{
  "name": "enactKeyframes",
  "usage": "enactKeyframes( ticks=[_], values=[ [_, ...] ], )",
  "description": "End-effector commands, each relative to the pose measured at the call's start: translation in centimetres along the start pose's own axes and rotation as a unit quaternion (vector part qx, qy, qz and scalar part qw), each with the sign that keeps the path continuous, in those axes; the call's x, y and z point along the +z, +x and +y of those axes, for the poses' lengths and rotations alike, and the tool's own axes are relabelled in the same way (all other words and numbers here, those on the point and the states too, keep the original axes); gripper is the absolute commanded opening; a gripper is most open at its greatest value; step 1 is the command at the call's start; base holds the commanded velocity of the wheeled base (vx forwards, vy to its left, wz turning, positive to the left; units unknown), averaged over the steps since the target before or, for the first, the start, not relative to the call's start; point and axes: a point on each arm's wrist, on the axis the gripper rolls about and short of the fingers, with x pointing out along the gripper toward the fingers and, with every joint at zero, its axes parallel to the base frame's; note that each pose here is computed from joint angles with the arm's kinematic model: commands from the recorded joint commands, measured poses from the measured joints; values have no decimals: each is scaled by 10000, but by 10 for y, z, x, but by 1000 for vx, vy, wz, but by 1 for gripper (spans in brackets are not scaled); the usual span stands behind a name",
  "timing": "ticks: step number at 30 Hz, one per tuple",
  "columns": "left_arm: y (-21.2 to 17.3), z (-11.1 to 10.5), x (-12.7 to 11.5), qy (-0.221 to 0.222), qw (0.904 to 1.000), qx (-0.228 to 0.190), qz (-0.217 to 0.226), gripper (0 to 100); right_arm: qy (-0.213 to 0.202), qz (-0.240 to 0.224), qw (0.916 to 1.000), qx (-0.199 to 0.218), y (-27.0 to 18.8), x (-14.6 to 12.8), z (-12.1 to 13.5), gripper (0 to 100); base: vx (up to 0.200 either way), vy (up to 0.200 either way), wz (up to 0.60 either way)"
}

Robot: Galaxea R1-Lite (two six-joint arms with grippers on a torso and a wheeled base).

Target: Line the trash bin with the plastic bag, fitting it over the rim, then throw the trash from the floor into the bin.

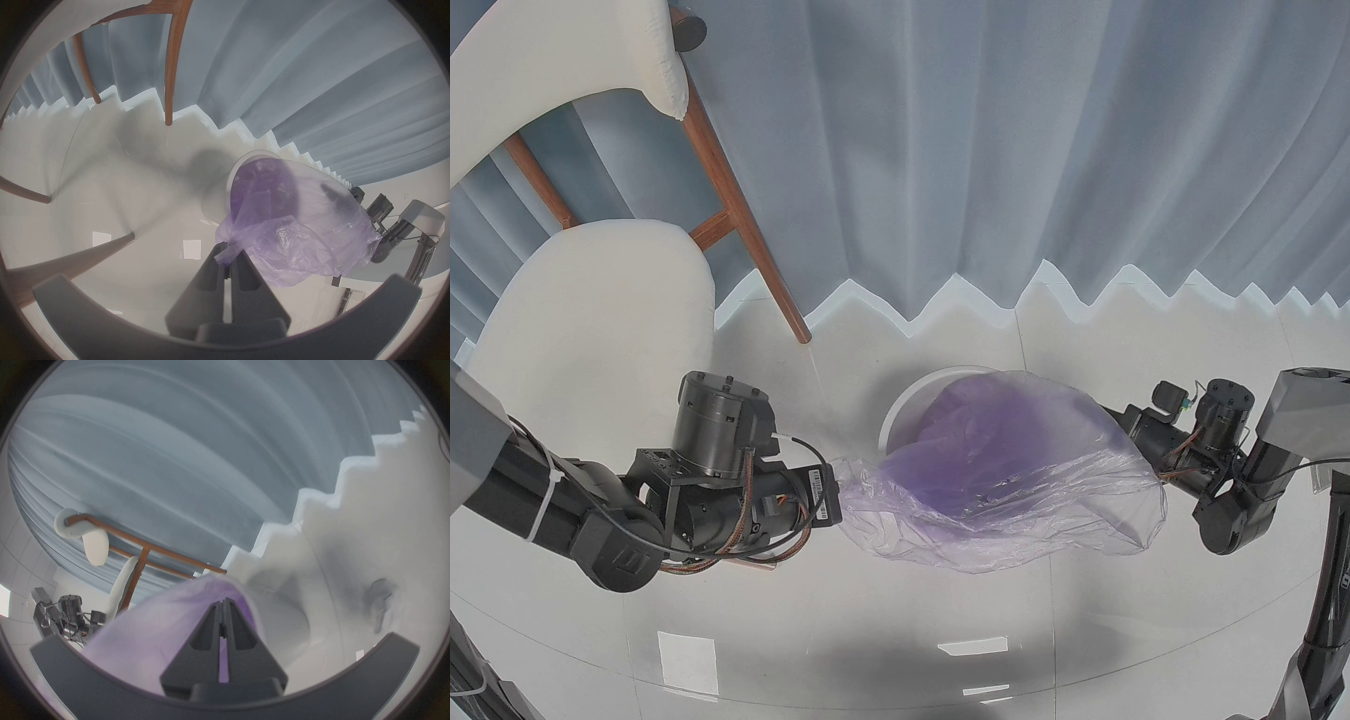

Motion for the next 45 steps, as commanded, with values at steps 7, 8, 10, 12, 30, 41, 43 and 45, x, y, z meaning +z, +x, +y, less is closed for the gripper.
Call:
enactKeyframes(
  ticks=[7, 8, 10, 12, 30, 41, 43, 45],
  values=[
    [-3, 1, 2, -24, 10000, -3, -48, 0, -38, 837, 9962, 250, 28, -60, 11, 0, 0, 0, 0],
    [-3, 1, 2, -24, 10000, -10, -44, 0, -98, 905, 9954, 284, 30, -65, 12, 0, 0, 0, 0],
    [-3, 1, 2, -24, 10000, -3, -48, 0, -239, 1021, 9938, 375, 35, -75, 17, 0, 0, 0, 0],
    [-3, 1, 2, -24, 10000, -3, -48, 0, -277, 1093, 9927, 432, 37, -81, 23, 0, 0, 0, 0],
    [-6, -1, 5, -64, 9999, -57, -123, 0, -270, 748, 9965, -258, 18, -50, 24, 0, 0, 0, 0],
    [-9, 0, 4, -68, 9999, -61, -112, 0, -1180, 631, 9836, -1209, -46, -8, 3, 0, 0, 0, 0],
    [-9, 0, 4, -68, 9999, -57, -106, 0, -1177, 620, 9827, -1291, -49, -8, -1, 0, 0, 0, 0],
    [-10, 0, 4, -60, 9999, -61, -112, 0, -1158, 334, 9816, -1480, -52, 8, -15, 0, 0, 0, 0]
  ],
)
